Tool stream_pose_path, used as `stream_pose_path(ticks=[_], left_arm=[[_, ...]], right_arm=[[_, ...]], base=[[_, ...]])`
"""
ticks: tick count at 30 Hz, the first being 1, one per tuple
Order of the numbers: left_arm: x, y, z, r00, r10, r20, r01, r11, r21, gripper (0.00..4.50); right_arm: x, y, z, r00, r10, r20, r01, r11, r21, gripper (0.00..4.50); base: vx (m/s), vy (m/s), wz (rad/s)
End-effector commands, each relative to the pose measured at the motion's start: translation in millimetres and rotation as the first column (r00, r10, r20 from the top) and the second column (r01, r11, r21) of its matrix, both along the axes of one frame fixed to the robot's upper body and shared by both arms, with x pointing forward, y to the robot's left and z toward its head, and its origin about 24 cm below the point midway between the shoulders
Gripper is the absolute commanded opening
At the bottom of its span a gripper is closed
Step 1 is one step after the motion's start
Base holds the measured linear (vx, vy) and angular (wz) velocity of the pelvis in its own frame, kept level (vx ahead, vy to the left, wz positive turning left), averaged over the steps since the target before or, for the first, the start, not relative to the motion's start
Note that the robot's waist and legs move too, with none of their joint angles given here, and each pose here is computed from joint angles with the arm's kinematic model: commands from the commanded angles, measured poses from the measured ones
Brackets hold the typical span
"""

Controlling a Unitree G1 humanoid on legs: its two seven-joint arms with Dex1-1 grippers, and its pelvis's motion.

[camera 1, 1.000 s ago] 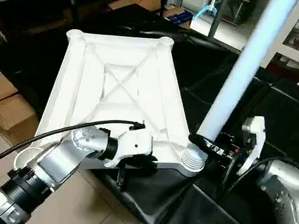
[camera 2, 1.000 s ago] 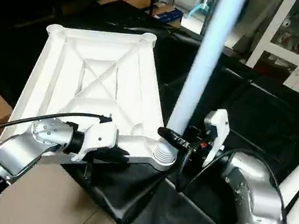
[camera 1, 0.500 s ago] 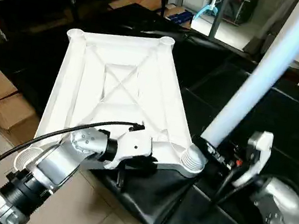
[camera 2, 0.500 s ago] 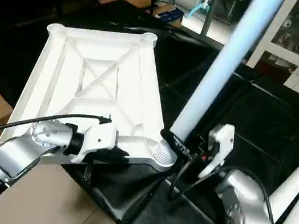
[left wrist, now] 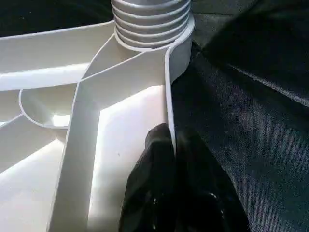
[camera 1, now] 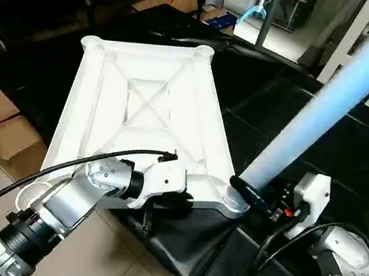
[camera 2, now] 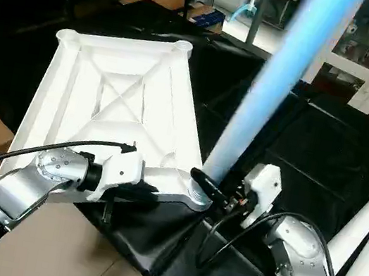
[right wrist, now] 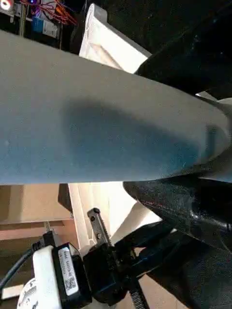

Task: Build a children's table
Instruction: Pick table leg

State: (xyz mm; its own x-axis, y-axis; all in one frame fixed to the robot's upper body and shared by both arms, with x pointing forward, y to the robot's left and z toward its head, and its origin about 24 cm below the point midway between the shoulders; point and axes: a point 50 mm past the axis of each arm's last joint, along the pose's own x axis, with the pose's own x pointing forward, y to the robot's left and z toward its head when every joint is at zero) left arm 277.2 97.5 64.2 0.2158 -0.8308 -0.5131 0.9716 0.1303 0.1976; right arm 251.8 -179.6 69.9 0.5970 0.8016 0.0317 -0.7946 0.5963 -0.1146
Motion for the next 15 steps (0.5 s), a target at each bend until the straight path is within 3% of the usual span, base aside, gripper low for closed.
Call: stream_pose_path(ticks=[1, 9, 15], left_arm=[[-1.8, -8.5, 26.3, 0.993, -0.072, 0.098, 0.079, 0.995, -0.059, 0.0], [-1.7, -7.8, 26.3, 0.993, -0.074, 0.097, 0.079, 0.995, -0.055, 0.0], [-1.8, -7.6, 26.8, 0.993, -0.073, 0.097, 0.079, 0.995, -0.054, 0.0]], right_arm=[[-9.5, -10.4, -39.1, 0.978, -0.06, -0.199, 0.035, 0.991, -0.128, 1.84], [-14.7, -12.1, -61.9, 0.899, -0.019, -0.437, -0.093, 0.967, -0.235, 1.84], [-12.5, -9.7, -64.6, 0.904, -0.051, -0.425, -0.054, 0.971, -0.232, 1.84]], base=[[0.0, 0.0, 0.0], [0.0, 0.0, 0.0], [0.0, 0.0, 0.0]])
